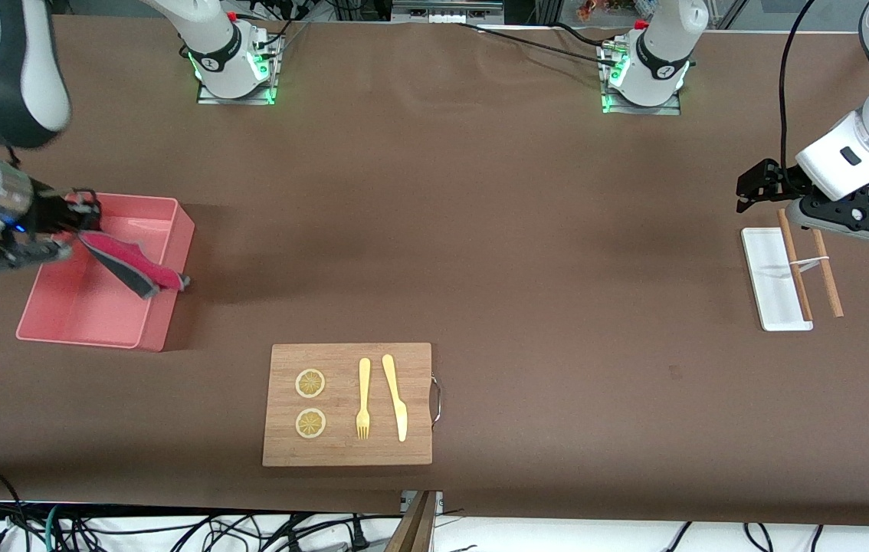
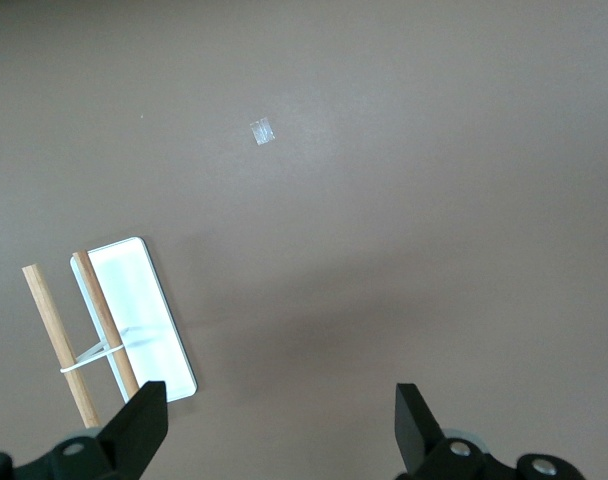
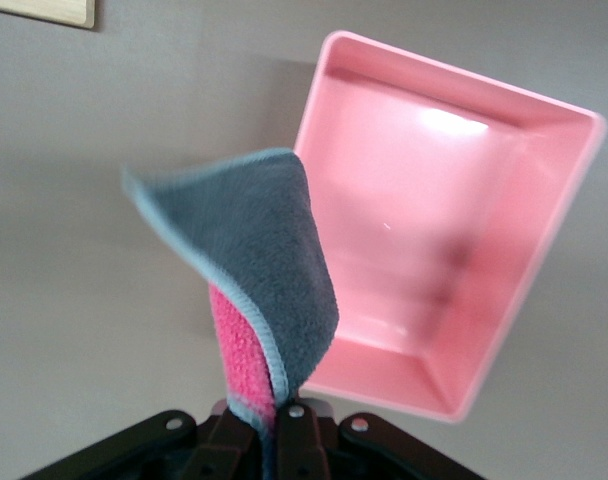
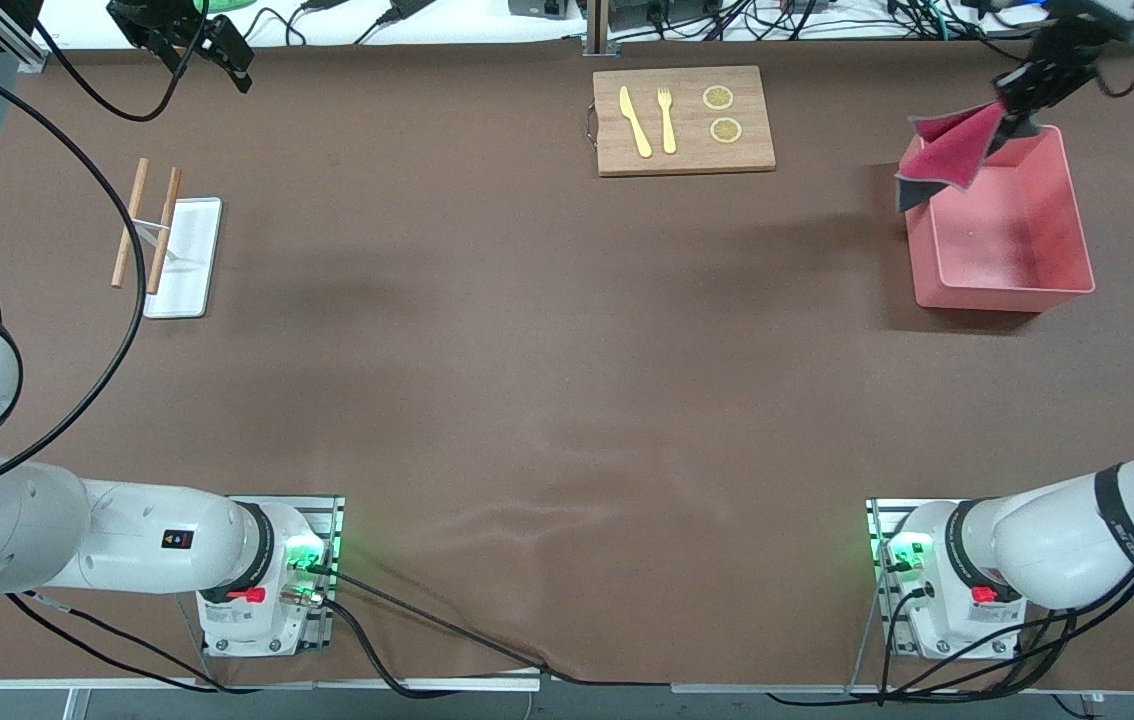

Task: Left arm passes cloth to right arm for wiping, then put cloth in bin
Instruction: 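Move the cloth over the pink bin and open the right gripper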

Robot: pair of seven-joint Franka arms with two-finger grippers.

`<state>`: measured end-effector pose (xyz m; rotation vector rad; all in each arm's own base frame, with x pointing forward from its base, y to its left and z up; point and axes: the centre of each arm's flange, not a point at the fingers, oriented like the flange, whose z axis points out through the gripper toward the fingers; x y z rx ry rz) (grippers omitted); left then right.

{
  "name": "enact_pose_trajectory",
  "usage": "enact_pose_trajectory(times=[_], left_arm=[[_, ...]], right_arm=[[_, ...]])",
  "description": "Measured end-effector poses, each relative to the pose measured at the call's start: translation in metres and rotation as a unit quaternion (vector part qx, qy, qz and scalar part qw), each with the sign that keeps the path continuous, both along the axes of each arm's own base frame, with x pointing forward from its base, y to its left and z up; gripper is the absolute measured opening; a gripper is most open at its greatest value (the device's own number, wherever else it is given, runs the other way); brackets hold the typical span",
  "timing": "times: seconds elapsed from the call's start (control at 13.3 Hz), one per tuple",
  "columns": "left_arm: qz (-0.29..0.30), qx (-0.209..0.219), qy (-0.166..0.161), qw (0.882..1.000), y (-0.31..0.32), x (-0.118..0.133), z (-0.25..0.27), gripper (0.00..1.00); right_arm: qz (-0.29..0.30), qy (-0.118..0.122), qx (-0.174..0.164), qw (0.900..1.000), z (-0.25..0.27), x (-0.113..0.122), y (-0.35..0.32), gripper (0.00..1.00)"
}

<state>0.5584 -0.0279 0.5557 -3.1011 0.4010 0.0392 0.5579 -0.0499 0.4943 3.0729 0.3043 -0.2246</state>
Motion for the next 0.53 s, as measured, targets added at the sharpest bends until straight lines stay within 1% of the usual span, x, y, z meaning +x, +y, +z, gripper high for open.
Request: enact_pose_trajectory(times=[0.23, 0.38, 0.53], left_arm=[[0.000, 0.000, 0.000, 1.000, 0.000, 0.000, 0.000, 1.00], [0.000, 0.000, 0.000, 1.000, 0.000, 0.000, 0.000, 1.00], [0.000, 0.000, 0.000, 1.000, 0.000, 0.000, 0.000, 1.00]], right_arm=[[-0.012, -0.002, -0.013, 1.000, 0.037, -0.029, -0.029, 0.02], [-0.020, -0.001, -0.019, 1.000, 0.040, -0.036, -0.042, 0.02], [-0.022, 0.008, -0.019, 1.000, 0.027, -0.037, -0.043, 0.02]])
